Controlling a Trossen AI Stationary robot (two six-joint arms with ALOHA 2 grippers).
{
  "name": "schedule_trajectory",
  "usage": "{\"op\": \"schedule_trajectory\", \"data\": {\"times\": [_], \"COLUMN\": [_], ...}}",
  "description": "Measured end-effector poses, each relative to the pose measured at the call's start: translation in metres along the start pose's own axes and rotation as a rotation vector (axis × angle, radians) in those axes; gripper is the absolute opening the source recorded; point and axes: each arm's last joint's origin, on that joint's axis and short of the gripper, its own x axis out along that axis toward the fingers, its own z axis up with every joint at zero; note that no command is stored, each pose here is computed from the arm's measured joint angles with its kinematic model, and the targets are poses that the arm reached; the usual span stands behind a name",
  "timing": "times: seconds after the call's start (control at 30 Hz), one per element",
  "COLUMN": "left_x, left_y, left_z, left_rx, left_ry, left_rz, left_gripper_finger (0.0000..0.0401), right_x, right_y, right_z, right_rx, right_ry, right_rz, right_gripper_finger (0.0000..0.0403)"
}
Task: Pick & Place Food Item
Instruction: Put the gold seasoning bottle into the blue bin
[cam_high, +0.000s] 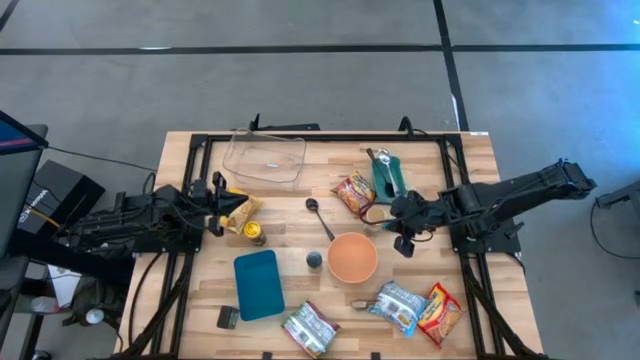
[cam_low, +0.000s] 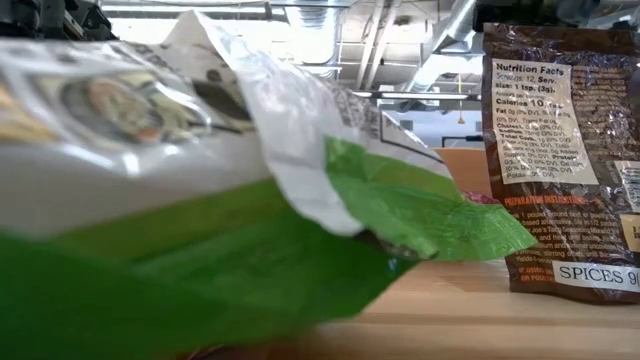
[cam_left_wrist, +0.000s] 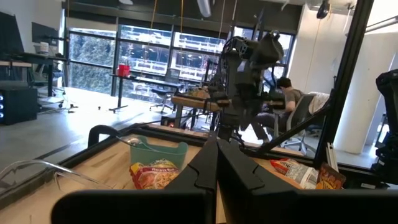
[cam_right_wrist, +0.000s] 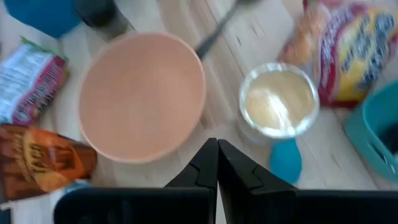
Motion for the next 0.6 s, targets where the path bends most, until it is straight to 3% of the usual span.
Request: {"op": "schedule_trajectory", "data": {"times": [0.17,0.43,0.6], "left_x": [0.0,0.0,0.0], "left_y": [-0.001,-0.001,-0.001], "left_z": [0.005,0.008,0.008], "left_rx": [0.001,0.001,0.001], "left_ry": [-0.05,-0.087,-0.086], "left_rz": [-0.008,-0.014,-0.014], "left_gripper_finger": [0.0001,0.0001,0.0001], "right_x": [-0.002,-0.004,0.006], "right_y": [-0.001,0.009,0.007], "right_z": [-0.01,-0.02,-0.036], "right_rx": [0.005,-0.047,0.0], "right_ry": [0.055,-0.013,-0.005], "right_rz": [-0.07,-0.143,-0.167], "right_gripper_finger": [0.0001,0.0001,0.0001]}}
